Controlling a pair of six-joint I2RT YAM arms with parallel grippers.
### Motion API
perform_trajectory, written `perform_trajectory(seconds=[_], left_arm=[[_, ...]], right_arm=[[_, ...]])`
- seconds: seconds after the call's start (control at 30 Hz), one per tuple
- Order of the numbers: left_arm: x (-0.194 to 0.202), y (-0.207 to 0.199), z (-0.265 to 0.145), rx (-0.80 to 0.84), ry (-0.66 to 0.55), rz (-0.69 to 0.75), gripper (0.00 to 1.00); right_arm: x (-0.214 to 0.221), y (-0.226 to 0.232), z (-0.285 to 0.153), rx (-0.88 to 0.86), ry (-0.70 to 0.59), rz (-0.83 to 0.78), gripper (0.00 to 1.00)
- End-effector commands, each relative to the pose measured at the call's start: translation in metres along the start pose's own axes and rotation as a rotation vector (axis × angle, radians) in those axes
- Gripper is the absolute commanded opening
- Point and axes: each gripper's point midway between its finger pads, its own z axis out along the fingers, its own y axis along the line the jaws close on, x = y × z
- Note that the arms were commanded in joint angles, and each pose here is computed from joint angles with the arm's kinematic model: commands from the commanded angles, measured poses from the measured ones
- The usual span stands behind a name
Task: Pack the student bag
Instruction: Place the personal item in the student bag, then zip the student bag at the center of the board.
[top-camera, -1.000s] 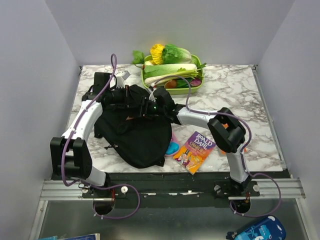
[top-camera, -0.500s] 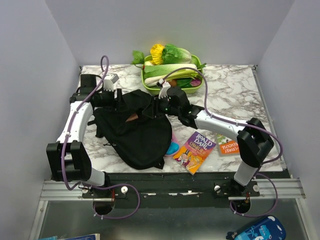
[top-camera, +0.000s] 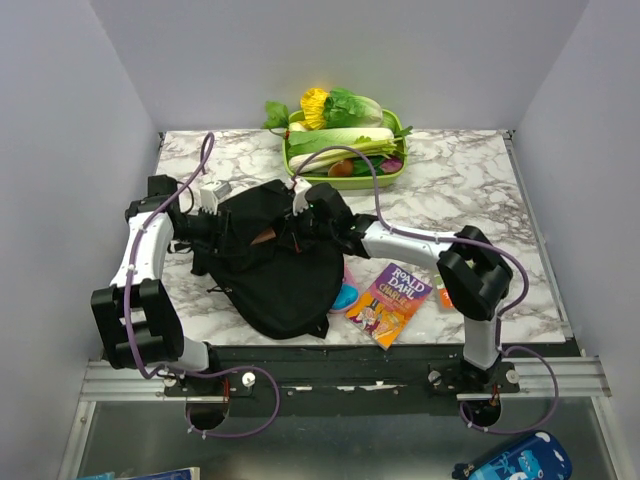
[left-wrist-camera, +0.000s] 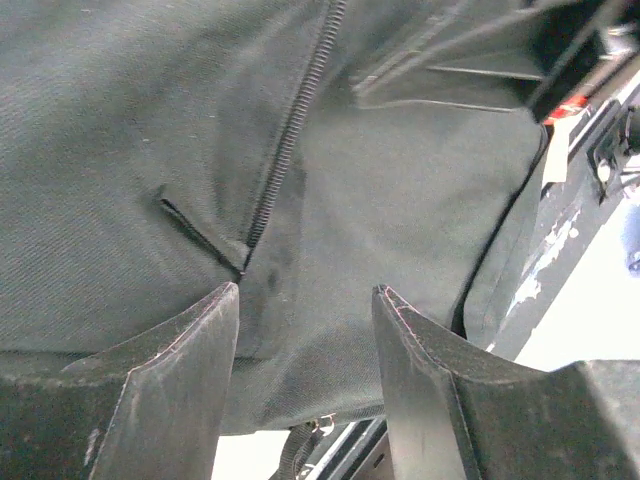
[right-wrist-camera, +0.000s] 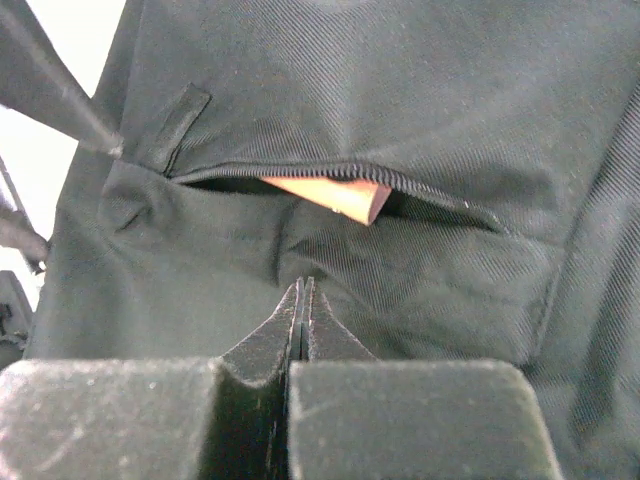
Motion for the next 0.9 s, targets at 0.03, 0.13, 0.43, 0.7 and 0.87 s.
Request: perform_trajectory(seconds=[0.03, 0.13, 0.43, 0.7, 0.87], left_arm=[[0.006, -0.02, 0.004, 0.088, -0.022, 0.114, 0.63], [0.01, -0.01, 0.011, 0.037, -0.022, 0.153, 0.62], [0.014, 0.002, 0.012, -0.054, -0.02, 0.228, 0.62], [0.013, 0.002, 0.01, -0.054, -0.004, 0.242, 0.61], [0.016, 0.006, 0.013, -0.06, 0.005, 0.233, 0.6]], right_arm=[[-0.013, 0.001, 0.027, 0.051, -0.035, -0.078, 0.01], [-0.012, -0.003, 0.04, 0.075, -0.047, -0.088, 0.01], [0.005, -0.022, 0.072, 0.179, 0.007, -0.169, 0.01], [-0.008, -0.025, 0.041, 0.218, -0.13, -0.208, 0.01], [-0.004, -0.027, 0.043, 0.229, -0.122, -0.215, 0.01]])
